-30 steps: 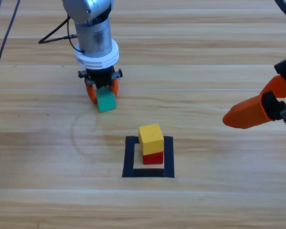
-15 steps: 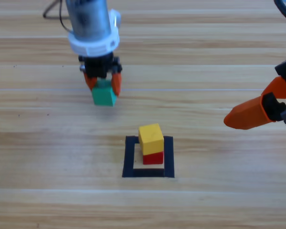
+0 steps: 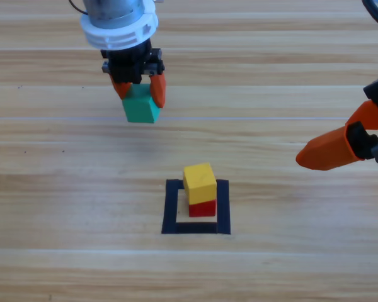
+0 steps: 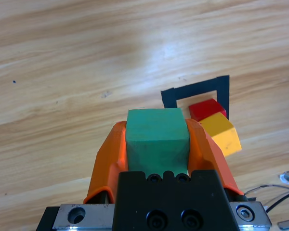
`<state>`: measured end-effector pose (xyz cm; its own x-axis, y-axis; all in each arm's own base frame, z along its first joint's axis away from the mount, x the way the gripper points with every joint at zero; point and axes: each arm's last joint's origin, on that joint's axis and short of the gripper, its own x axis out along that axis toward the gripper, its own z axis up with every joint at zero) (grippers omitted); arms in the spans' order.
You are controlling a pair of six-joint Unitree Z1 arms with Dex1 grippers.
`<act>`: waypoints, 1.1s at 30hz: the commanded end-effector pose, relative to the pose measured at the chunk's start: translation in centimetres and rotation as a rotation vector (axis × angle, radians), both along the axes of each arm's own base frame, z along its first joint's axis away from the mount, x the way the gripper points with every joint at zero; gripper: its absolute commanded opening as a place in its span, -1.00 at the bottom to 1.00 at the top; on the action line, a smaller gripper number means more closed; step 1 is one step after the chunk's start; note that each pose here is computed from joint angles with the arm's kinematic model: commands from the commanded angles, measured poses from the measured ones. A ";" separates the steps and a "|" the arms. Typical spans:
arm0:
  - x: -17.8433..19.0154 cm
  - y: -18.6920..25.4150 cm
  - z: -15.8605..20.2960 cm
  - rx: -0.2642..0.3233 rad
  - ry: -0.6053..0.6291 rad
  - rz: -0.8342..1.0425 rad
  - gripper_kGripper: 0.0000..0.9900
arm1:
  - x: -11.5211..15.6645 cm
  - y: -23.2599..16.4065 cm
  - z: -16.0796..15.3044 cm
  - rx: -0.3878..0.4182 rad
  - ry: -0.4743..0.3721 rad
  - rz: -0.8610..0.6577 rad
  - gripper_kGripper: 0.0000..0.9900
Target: Stack the blocks in the rectangular block: red at the bottom, yellow in the middle, green on top
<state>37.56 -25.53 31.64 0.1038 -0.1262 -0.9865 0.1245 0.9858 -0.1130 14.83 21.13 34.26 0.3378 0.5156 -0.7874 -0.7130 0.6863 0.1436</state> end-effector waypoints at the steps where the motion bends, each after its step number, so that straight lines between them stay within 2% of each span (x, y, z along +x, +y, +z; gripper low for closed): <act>1: -3.2 -2.3 0.9 -0.007 0.016 -0.048 -1.00 | 0.3 -0.8 -0.2 0.003 -0.018 -0.032 1.00; 8: -4.9 -4.1 1.5 -0.029 0.008 -0.133 -1.00 | 0.4 -0.7 -0.3 0.000 -0.016 -0.030 1.00; 27: -7.6 -5.3 2.5 -0.038 0.024 0.103 -1.00 | 0.4 -0.6 -0.4 -0.006 -0.017 -0.018 1.00; 33: -7.7 -7.5 -1.0 0.065 0.037 0.069 -1.00 | 0.4 -0.6 -0.5 -0.008 -0.017 -0.014 1.00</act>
<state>30.38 -30.51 34.59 0.1334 -0.1510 -0.9795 0.0232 0.9885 -0.1493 14.85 21.17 34.28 0.3396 0.5182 -0.7849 -0.7197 0.6804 0.1378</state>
